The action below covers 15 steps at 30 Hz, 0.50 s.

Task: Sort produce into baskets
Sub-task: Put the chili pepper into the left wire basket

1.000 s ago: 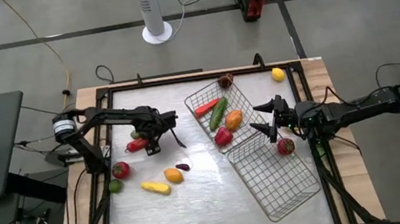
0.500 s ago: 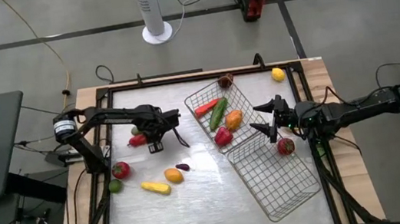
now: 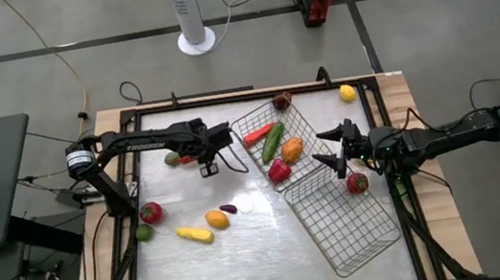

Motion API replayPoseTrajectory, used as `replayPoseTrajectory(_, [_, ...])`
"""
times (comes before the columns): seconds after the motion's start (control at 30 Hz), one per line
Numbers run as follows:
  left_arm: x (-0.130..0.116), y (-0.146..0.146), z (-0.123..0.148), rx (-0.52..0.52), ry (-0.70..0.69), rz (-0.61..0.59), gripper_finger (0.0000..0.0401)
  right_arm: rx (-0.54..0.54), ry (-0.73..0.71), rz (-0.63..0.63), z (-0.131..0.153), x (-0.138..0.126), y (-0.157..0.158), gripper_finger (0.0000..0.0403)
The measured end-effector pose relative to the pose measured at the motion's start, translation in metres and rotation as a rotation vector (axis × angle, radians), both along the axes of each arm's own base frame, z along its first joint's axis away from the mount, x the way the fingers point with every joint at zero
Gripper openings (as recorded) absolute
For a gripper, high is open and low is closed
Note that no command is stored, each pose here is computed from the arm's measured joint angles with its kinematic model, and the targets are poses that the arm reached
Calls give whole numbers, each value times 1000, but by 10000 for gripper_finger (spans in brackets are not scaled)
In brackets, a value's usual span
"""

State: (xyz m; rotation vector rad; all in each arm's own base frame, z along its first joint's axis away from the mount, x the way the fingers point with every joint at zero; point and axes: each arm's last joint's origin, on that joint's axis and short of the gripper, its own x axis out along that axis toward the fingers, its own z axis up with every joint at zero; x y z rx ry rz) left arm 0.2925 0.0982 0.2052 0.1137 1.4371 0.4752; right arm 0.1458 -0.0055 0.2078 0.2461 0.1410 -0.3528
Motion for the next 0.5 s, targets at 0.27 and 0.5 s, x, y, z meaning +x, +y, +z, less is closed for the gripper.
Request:
replayPoseTrajectory(0.27, [15,10,29,215,-72,40,88,0,0,0,0,0,0,385])
replayPoseTrajectory(0.5, [42,15,52,434,-285,2,88,0,-4,1,0,0,0,385])
